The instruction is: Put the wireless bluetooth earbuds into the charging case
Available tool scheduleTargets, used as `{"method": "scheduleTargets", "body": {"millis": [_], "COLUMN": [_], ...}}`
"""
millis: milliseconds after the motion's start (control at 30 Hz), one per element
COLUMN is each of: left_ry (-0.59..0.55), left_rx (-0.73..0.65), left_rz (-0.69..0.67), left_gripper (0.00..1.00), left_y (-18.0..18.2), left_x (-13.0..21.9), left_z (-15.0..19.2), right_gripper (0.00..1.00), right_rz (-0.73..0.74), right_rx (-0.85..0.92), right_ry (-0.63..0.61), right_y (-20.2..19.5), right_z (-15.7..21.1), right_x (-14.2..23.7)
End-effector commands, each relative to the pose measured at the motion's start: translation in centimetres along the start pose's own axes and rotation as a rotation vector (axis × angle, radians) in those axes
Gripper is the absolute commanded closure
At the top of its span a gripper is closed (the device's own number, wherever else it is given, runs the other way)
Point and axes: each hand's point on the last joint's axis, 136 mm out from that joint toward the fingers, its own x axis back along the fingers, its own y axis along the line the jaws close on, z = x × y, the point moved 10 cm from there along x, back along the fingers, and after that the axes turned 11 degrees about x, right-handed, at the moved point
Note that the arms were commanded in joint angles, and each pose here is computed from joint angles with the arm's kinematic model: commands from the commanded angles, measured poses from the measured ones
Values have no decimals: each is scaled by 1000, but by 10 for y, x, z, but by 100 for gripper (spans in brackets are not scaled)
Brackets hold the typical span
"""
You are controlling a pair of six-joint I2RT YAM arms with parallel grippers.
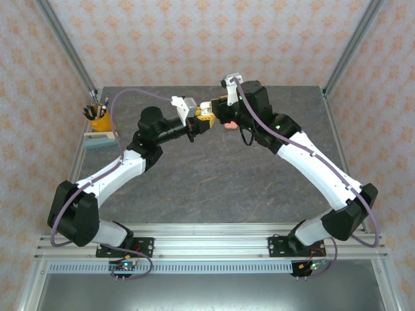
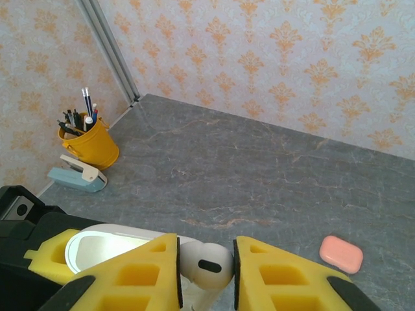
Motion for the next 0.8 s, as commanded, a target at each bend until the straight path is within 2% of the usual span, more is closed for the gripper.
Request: {"method": "scheduleTargets", "body": {"millis": [0, 367, 767], "left_ry": [-76, -97, -125], "left_rx": [-63, -63, -67], "left_rz": [30, 22, -7], "left_gripper": [100, 100, 100], "left_y": [-12, -11, -8], "left_x": [0, 0, -1], "left_z": [-25, -29, -30], "right_gripper": [77, 77, 78], "right_rz": [19, -3, -96], "right_rx": [1, -10, -12], "right_ry": [-9, 8, -3], "right_y": [-2, 0, 6], "right_z": [1, 7, 14], "right_x": [1, -5, -2]}}
